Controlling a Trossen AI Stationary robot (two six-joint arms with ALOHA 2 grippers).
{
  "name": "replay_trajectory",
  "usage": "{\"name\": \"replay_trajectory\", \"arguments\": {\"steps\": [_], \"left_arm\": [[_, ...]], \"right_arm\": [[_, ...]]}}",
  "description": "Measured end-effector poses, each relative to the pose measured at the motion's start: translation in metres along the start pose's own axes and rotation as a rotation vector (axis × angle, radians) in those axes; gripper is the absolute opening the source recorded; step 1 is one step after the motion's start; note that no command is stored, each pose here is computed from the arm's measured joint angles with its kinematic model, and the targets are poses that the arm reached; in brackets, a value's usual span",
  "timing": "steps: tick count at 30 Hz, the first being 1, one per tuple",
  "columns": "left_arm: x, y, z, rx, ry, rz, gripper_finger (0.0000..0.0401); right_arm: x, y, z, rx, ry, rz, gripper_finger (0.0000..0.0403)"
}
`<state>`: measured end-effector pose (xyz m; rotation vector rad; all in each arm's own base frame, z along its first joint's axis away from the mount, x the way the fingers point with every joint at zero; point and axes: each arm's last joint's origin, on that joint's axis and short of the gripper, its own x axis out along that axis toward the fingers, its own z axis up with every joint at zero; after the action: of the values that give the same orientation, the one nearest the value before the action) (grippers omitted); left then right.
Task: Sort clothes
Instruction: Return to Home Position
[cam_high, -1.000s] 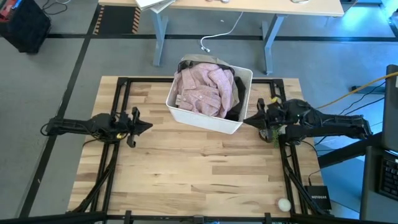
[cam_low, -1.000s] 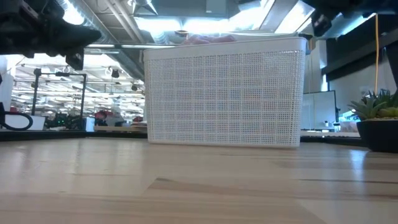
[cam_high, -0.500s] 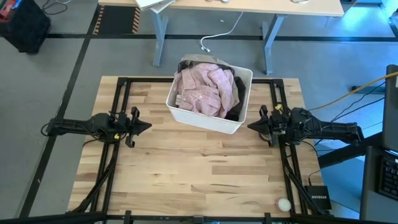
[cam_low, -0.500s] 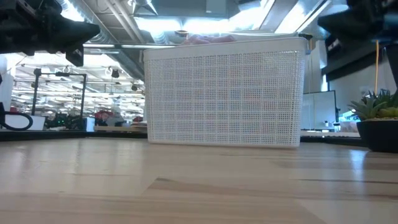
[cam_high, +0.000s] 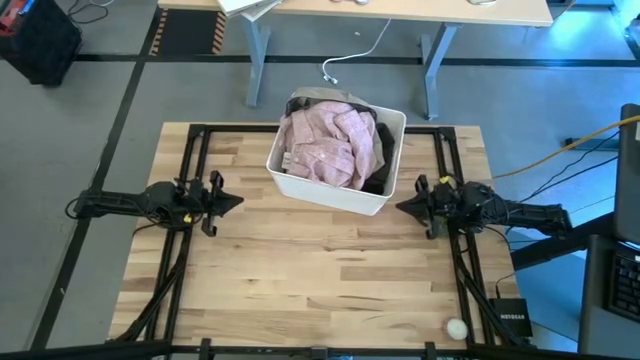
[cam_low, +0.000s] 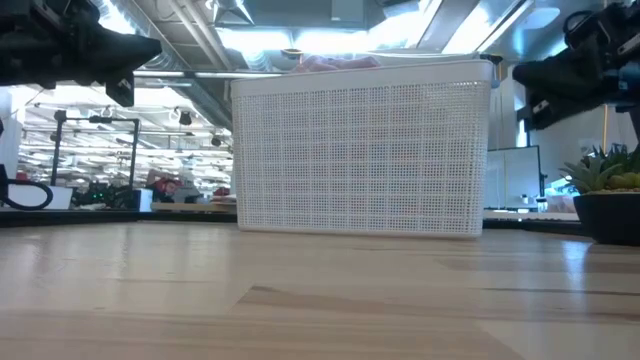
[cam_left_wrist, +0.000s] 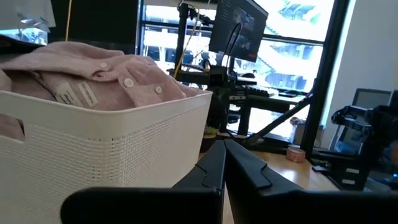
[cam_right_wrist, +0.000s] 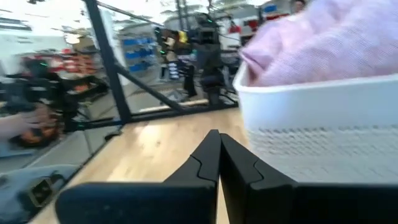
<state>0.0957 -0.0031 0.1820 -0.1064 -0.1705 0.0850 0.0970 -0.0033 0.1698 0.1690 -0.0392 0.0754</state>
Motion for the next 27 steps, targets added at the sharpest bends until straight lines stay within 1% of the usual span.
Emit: {"name": "replay_trajectory", "arguments": {"steps": [5,10,13,16,20,22,25,27], "left_arm": [[0.000,0.000,-0.003,0.027,0.030,0.003,0.0000],[0.000,0.000,-0.008,0.028,0.083,-0.013,0.0000],[0.000,0.000,-0.006,0.056,0.061,-0.014,0.0000],[0.000,0.000,-0.006,0.070,0.061,-0.009,0.0000],[-0.001,0.001,-0.011,0.075,0.112,-0.004,0.0000],[0.000,0.001,-0.010,0.073,0.099,0.003,0.0000],[0.000,0.000,0.000,0.066,0.002,0.005,0.0000],[0.000,0.000,0.001,0.069,-0.007,0.016,0.0000]], "right_arm": [[0.000,0.000,0.001,-0.027,-0.014,-0.019,0.0016],[0.000,-0.003,-0.001,-0.017,0.006,-0.094,0.0018],[0.000,-0.004,-0.003,-0.014,0.019,-0.134,0.0018],[0.000,-0.005,-0.003,-0.015,0.014,-0.145,0.0018],[0.000,-0.005,-0.003,-0.014,0.015,-0.145,0.0018],[0.000,-0.005,-0.003,-0.014,0.015,-0.145,0.0018],[0.000,-0.005,-0.003,-0.014,0.015,-0.145,0.0018],[0.000,-0.005,-0.003,-0.014,0.015,-0.145,0.0018]]}}
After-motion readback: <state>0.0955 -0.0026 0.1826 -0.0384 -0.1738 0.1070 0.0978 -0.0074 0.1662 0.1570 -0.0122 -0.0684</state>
